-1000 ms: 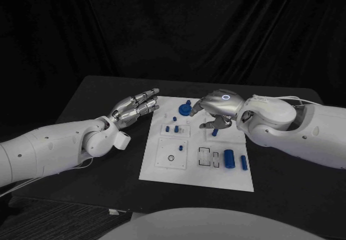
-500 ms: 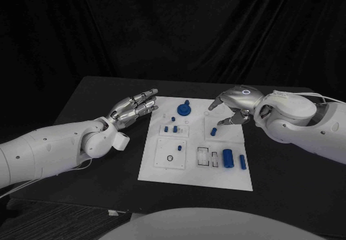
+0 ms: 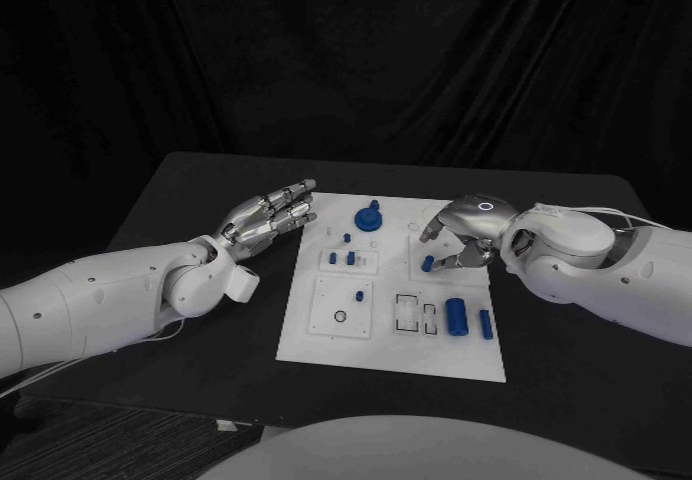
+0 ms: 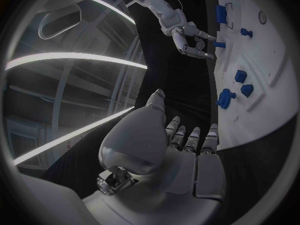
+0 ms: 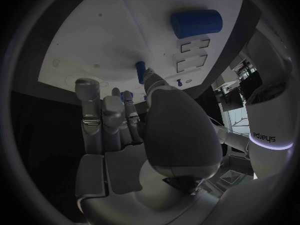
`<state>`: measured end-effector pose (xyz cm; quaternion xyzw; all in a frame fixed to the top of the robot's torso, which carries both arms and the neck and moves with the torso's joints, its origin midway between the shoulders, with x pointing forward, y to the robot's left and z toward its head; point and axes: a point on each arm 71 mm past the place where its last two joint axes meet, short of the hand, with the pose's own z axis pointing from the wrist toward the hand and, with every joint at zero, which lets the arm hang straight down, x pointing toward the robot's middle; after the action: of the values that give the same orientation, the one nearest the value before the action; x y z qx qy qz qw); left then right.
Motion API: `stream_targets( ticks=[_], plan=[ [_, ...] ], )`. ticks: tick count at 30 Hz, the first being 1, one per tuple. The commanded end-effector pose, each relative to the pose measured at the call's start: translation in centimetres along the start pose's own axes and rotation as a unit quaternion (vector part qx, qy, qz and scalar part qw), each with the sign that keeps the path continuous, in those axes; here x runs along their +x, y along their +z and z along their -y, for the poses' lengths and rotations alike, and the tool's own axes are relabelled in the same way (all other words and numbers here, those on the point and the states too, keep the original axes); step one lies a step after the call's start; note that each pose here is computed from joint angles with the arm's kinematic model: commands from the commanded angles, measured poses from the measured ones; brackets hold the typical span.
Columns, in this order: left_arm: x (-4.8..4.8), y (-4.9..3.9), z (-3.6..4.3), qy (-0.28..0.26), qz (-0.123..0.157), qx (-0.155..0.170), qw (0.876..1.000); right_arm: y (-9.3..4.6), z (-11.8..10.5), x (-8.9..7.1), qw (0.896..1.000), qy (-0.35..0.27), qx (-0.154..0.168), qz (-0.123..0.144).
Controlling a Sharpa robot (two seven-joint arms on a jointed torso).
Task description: Assemble the parts on the task board
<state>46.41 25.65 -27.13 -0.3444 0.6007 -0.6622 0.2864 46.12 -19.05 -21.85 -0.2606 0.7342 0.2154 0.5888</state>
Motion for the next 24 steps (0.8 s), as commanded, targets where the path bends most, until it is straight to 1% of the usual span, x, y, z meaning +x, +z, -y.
stream_targets(
  ticks=[1, 13, 24],
  plan=[
    [0.13, -0.01, -0.01, -0.006, -0.002, 0.008, 1.000, 0.2, -0.3, 0.5, 1.000, 0.006, -0.011, -0.006],
    [0.22, -0.23, -0.46, -0.010, -0.003, 0.004, 1.000, 0.9, -1.3, 1.5, 0.999, 0.011, -0.032, -0.014],
    [0.23, -0.34, -0.62, -0.012, -0.004, 0.001, 1.000, 0.9, -1.4, 1.7, 0.999, 0.012, -0.033, -0.020]
  ],
)
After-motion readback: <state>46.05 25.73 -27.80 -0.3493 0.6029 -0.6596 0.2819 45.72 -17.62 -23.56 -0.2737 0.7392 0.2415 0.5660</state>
